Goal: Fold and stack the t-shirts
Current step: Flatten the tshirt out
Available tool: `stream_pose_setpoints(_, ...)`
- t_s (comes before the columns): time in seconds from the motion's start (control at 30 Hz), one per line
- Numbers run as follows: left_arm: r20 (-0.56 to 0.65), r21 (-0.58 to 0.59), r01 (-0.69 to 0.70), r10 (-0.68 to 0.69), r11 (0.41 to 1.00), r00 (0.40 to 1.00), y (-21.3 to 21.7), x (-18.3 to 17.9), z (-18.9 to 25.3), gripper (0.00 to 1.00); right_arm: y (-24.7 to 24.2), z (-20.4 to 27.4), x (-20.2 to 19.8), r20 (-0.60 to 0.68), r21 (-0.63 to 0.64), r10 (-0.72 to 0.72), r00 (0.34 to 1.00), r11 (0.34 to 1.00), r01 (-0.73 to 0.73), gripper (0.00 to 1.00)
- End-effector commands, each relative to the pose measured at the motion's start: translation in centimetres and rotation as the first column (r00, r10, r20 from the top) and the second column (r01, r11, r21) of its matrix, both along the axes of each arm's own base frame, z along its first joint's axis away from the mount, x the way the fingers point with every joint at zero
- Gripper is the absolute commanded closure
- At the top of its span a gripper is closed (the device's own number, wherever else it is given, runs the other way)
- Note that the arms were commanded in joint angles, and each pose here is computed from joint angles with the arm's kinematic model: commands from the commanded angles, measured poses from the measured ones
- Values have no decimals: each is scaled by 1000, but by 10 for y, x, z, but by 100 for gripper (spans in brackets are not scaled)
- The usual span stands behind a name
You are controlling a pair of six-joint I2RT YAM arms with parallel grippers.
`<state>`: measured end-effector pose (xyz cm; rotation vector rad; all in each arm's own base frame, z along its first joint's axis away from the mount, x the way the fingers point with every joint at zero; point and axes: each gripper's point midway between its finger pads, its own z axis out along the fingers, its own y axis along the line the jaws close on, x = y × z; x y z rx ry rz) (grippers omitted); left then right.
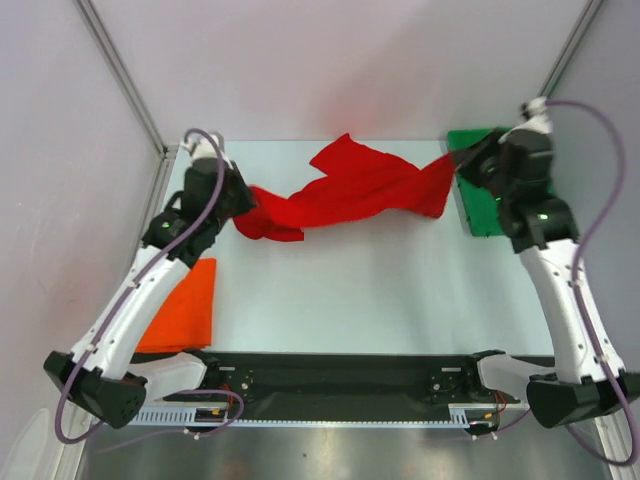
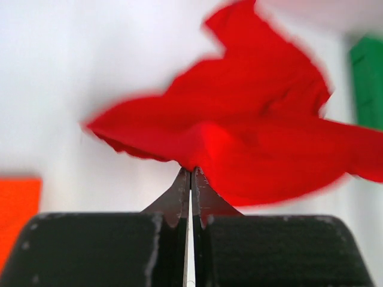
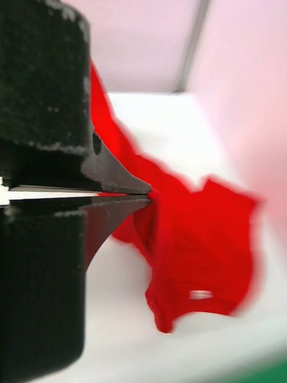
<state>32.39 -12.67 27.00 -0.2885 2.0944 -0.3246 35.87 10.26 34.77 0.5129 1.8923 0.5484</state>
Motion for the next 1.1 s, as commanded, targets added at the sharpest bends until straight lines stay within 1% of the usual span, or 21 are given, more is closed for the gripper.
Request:
stream_pose_setpoints(0.0,262,64,-58,40,996,964,28,5,108,99,-49,118,-18,302,-118,-47,952,989,86,100)
stream_pose_setpoints(0.03,305,54,-75,55,996,951,32,3,128,100,-55,140,-25,359,-172,-41,932,979,109,100)
stream_pose_setpoints(0.07,382,29,-81,64,996,922,38,-6,166,100,-58,158,-31,404,-184,-38,914,975,122,100)
stream_pose_setpoints(0.13,485,-19,-86,85,996,870,47,-21,214,100,-60,213,-56,545,-194,-11,839,971,139,100)
stream_pose_setpoints(0.2,582,-83,-70,105,994,807,56,-45,253,100,-58,247,-75,618,-196,9,786,970,143,100)
stream_pose_setpoints(0.23,621,-105,-41,98,994,778,57,-56,268,100,-61,275,-97,677,-197,16,736,967,160,100)
stream_pose_setpoints(0.27,649,-125,-25,101,992,754,59,-65,280,100,-62,287,-108,703,-198,19,711,965,170,100)
stream_pose_setpoints(0.3,697,-162,-7,119,987,707,67,-86,299,100,-62,302,-123,740,-185,22,672,967,173,100)
stream_pose_setpoints(0.33,719,-177,10,123,984,684,70,-97,308,100,-64,314,-138,772,-175,21,636,968,180,100)
stream_pose_setpoints(0.37,742,-190,37,119,981,660,72,-109,317,100,-71,331,-169,821,-156,16,571,968,197,100)
stream_pose_setpoints(0.4,772,-208,54,130,977,622,79,-128,329,99,-73,347,-189,863,-130,12,505,971,199,100)
stream_pose_setpoints(0.5,829,-212,115,116,970,548,87,-164,350,99,-83,375,-248,933,-82,6,359,977,198,100)
stream_pose_setpoints(0.6,860,-192,178,77,965,505,84,-185,362,100,-90,387,-282,958,-58,0,287,979,194,100)
stream_pose_setpoints(0.7,863,-201,195,79,960,499,85,-191,366,100,-93,394,-293,964,-51,-3,264,979,198,100)
stream_pose_setpoints(0.77,855,-189,182,71,965,513,82,-182,362,100,-93,395,-288,963,-50,-4,270,980,195,100)
stream_pose_setpoints(0.9,815,-170,113,75,979,575,78,-150,347,100,-89,384,-241,936,-80,-7,351,969,235,100)
stream_pose_setpoints(0.93,797,-169,75,91,983,597,79,-139,339,100,-80,366,-208,911,-130,15,412,959,251,100)
stream_pose_setpoints(0.97,768,-157,39,97,987,633,77,-121,328,100,-79,359,-194,902,-134,9,431,956,262,100)
stream_pose_setpoints(1.0,752,-154,10,110,988,650,78,-113,323,100,-78,350,-179,889,-139,-3,458,951,277,100)
stream_pose_setpoints(1.03,726,-145,-42,135,989,674,81,-99,311,100,-68,324,-146,851,-186,15,524,943,275,100)
stream_pose_setpoints(1.07,711,-121,-71,137,990,690,80,-87,302,100,-67,316,-133,843,-184,1,538,941,286,100)
